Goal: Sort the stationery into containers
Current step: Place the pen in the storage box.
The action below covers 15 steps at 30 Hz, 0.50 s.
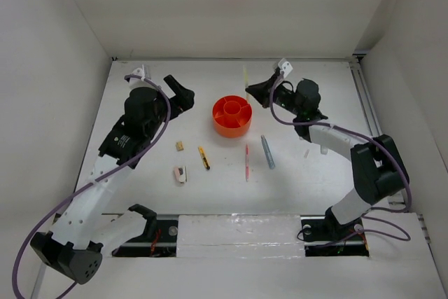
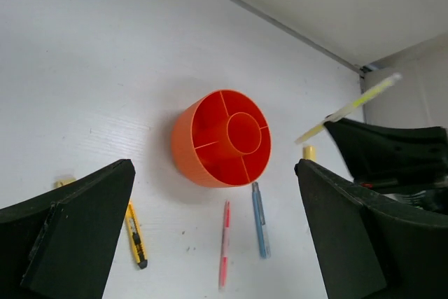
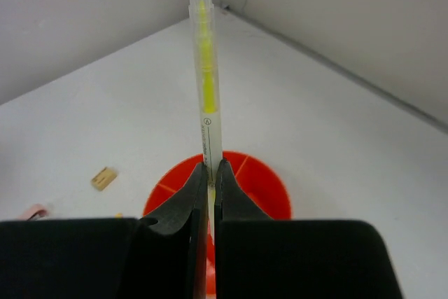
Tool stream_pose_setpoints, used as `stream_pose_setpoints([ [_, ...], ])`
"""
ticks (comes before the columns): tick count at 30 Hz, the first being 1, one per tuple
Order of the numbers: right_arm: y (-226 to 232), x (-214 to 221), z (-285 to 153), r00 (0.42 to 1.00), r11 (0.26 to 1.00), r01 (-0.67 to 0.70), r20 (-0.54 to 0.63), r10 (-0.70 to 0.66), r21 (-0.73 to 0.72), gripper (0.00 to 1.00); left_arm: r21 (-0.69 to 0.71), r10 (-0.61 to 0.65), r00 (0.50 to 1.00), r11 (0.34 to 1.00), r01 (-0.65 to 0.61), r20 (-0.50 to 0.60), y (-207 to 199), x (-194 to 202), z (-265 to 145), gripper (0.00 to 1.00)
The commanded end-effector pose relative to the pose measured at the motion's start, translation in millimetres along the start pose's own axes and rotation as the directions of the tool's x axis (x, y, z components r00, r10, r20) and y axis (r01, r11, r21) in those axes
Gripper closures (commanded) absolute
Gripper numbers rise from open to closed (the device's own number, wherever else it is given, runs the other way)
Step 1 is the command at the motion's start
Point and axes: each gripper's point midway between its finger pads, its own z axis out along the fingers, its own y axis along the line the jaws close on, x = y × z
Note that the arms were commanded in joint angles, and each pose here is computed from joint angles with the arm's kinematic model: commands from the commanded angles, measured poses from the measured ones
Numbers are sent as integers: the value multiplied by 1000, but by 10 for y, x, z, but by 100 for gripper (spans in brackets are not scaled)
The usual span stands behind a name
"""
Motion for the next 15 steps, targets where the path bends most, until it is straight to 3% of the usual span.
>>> stream_pose_setpoints([
  [1, 107, -570, -74, 963, 982, 176, 218, -157, -72, 100, -28, 40, 999, 999, -41, -7, 78, 9, 0, 0],
  [7, -15, -425, -112, 965, 987, 153, 221, -139, -47, 100, 13, 51, 997, 999, -51, -54, 27, 121, 23, 0],
  [8, -14, -235, -128, 976, 994, 98, 203, -85, -56, 100, 13, 53, 996, 999, -52, -68, 45, 169, 32, 0],
  [12, 7, -281, -254, 943, 997, 62, 330, -42, -49, 100, 51, 51, 996, 998, -47, -79, -19, 200, 38, 0],
  [15, -29, -134, -279, 939, 999, 7, 343, 7, -41, 100, 58, 52, 995, 997, -47, -85, -31, 211, 34, 0],
])
